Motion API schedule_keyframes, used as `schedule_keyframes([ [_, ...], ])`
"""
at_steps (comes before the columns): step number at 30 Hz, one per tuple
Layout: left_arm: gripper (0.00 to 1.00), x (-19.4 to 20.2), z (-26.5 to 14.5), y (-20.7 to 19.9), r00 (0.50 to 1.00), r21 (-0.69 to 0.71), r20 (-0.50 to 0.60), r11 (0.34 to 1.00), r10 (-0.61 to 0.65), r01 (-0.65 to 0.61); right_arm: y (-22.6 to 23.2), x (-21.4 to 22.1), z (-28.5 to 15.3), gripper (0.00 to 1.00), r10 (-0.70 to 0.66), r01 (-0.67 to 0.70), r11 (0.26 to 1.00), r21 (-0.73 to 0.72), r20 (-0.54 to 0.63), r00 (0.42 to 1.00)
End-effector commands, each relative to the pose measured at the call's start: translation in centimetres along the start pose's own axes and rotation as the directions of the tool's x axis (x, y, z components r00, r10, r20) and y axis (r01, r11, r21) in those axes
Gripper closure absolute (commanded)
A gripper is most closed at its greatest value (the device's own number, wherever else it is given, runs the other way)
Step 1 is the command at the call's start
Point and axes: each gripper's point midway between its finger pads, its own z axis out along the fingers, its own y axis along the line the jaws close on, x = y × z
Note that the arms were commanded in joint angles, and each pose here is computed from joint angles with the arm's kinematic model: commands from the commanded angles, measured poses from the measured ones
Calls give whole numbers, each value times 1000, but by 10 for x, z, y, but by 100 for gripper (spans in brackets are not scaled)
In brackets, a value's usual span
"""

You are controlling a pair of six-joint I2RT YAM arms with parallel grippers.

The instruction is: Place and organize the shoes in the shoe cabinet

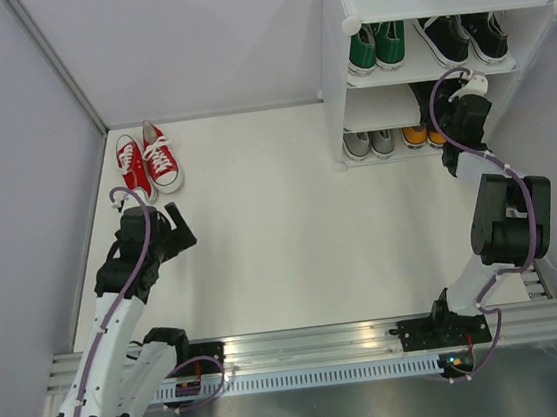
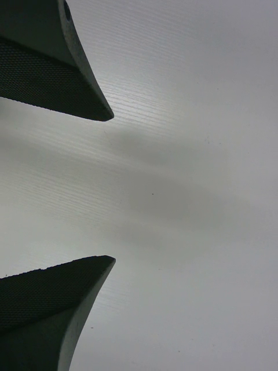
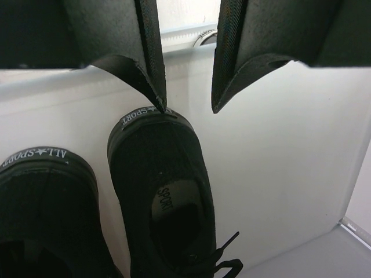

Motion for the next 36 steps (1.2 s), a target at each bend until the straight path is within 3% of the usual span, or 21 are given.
schedule_keyframes([
  [1,0,-6,2,-3,999,20,25,999,30,-31,11,-33,10,59,-39,44,998,-52,97,994],
  [6,0,-5,3,-2,999,14,22,999,32,-32,4,-25,10,57,-41,44,999,-26,90,995],
  [10,0,-5,3,-1,999,10,22,999,32,-32,9,-34,-5,51,-38,41,999,-21,94,995],
  [15,0,-5,4,-1,999,5,22,999,32,-32,8,-46,-48,44,13,-18,998,68,65,998],
  [19,0,-4,5,0,999,-3,14,999,33,-33,8,-37,-96,37,63,-53,985,167,-54,997],
  [22,0,-3,7,1,999,-12,9,999,32,-32,28,-37,-135,29,70,-49,987,152,-137,988],
  [30,0,3,14,-6,999,3,-41,1000,6,-6,78,-47,-211,6,89,-94,995,-34,-130,988],
  [36,0,-6,10,-31,993,76,-93,994,-69,76,105,-37,-231,2,7,-24,993,-117,-140,990],
])
